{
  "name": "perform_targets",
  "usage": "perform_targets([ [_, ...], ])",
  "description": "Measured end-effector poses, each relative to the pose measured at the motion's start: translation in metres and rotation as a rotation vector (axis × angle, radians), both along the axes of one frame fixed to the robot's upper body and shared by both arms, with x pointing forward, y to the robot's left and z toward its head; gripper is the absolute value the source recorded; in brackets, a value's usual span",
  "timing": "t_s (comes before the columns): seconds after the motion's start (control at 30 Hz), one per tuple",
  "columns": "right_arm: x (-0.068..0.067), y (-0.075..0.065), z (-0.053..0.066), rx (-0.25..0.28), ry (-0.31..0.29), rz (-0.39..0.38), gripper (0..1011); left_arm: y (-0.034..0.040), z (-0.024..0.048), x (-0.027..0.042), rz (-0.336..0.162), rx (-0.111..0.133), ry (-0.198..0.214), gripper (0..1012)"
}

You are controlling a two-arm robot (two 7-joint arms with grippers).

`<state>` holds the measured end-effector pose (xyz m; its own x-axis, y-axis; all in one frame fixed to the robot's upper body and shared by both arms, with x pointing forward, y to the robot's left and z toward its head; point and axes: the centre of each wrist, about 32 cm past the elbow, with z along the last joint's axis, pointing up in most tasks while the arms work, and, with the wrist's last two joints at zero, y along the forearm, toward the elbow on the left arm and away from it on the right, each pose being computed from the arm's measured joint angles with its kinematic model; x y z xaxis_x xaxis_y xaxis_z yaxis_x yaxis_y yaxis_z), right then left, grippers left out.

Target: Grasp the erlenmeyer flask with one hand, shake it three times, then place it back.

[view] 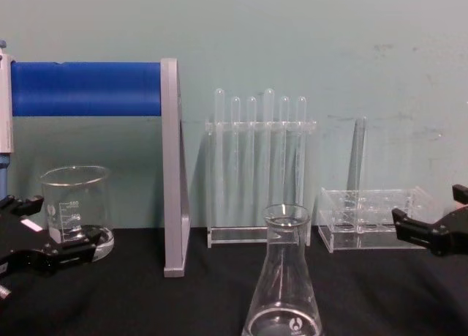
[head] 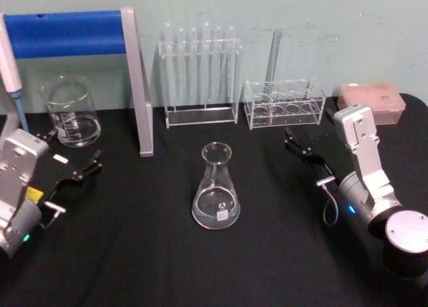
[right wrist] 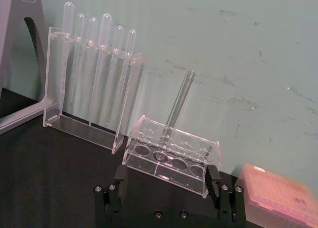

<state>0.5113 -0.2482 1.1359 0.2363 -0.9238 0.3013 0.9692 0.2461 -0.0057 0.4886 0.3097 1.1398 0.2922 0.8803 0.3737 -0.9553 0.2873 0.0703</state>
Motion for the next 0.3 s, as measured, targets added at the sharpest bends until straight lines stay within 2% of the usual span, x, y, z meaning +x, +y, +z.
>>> perform_targets([
  [0.3,0.0000,0.0000,0.0000,0.000,0.000,0.000,1003,0.0000,0.0000,0.0000,0.000,0.000,0.000,1001],
])
